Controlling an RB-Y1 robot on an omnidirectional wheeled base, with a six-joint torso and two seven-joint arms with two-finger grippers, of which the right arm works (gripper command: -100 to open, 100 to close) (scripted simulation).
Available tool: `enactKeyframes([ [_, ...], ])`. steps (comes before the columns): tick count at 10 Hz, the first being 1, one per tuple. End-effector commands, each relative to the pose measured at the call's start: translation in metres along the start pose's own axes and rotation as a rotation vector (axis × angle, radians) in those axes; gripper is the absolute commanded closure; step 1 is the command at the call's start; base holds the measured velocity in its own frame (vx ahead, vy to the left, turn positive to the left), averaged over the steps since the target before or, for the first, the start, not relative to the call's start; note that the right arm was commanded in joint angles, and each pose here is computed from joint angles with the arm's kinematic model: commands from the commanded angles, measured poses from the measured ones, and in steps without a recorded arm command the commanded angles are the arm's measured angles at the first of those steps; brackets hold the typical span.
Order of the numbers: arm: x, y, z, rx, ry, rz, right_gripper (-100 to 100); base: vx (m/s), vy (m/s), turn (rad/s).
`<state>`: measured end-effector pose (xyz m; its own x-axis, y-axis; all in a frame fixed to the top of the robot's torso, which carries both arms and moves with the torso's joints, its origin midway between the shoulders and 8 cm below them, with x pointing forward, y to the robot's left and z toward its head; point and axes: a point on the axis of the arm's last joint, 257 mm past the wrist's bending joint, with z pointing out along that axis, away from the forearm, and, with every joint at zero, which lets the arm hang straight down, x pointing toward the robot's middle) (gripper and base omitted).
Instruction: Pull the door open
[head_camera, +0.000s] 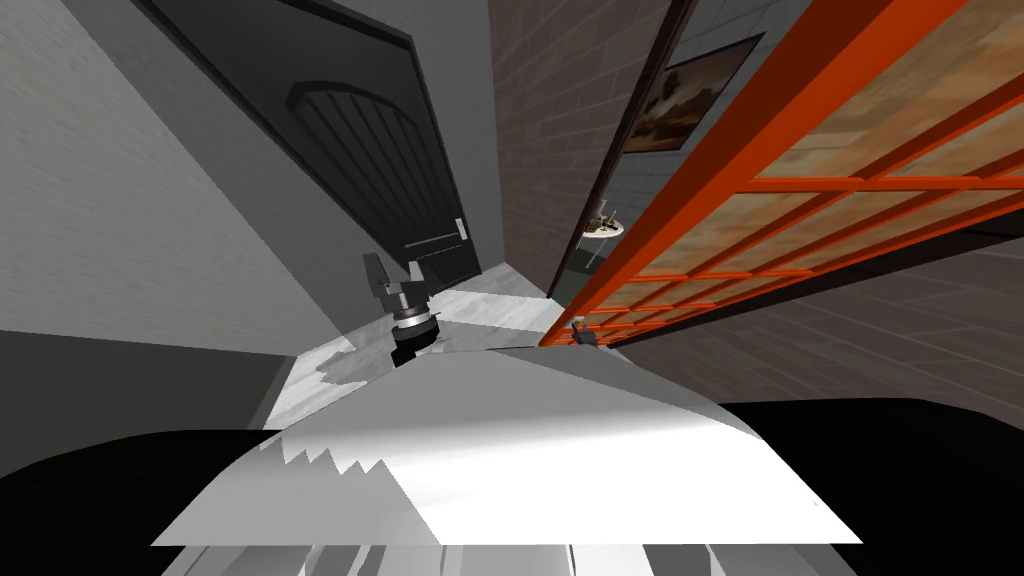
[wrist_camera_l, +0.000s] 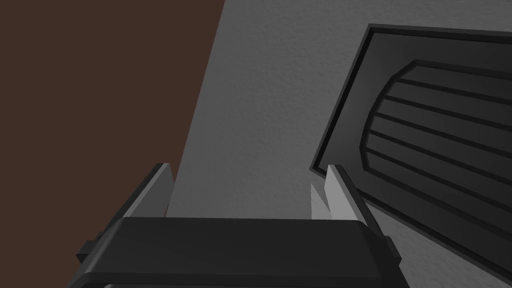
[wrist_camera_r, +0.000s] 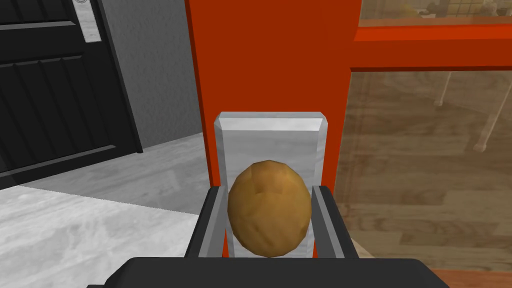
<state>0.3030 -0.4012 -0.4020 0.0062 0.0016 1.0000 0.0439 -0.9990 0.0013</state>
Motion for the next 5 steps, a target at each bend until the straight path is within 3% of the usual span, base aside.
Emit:
enactKeyframes([
  [1, -0.0003, -0.0013, -0.0035, 0.009, 0.000, 0.001, 100, -0.210, -0.068, 0.145],
  [5, 0.0009, -0.0005, -0.0099, 0.029, 0.004, 0.001, 100, -0.197, -0.059, 0.148],
])
